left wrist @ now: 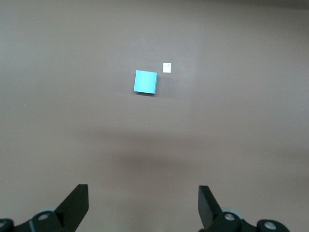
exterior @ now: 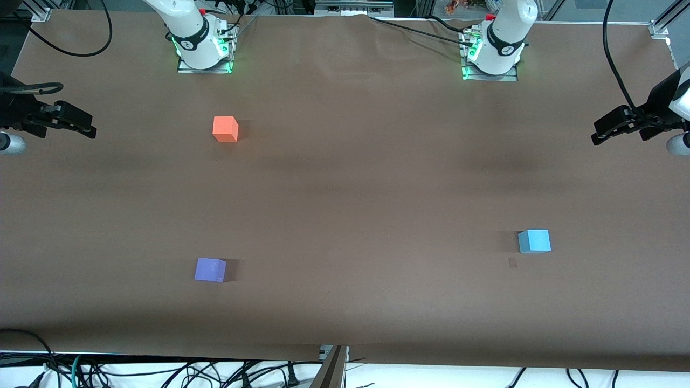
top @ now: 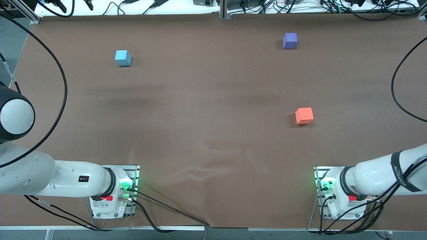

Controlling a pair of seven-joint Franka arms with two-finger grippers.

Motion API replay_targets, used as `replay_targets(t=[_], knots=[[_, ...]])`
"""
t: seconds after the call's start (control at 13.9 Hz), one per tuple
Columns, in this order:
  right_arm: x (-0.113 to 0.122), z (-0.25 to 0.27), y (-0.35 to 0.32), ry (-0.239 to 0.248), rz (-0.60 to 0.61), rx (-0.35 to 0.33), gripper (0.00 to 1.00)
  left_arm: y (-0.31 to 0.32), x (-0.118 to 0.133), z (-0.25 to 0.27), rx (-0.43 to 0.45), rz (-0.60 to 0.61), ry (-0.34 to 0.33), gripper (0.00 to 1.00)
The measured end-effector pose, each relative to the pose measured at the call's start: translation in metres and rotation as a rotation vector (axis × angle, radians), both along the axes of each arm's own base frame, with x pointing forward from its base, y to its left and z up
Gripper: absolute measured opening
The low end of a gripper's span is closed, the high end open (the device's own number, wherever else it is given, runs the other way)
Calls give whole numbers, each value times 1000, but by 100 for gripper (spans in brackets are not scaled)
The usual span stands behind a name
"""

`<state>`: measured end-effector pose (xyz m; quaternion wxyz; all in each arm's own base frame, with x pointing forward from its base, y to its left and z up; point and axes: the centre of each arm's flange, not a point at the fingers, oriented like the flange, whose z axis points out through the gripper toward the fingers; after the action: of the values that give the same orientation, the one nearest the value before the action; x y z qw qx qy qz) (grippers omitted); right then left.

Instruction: Place blue block between orange and purple blocks

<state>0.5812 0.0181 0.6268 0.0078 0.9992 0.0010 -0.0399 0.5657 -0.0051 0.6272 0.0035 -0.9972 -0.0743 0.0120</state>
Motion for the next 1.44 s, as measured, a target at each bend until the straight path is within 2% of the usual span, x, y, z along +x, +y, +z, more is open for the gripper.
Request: replay_targets(t=[0.93,1.44], knots=[[0,0,-1,1,-2,0,100,-3,2,-4,0,7,7,100],[0,-1,-1,1,-2,0,100,17,2,-4,0,42,8,100]])
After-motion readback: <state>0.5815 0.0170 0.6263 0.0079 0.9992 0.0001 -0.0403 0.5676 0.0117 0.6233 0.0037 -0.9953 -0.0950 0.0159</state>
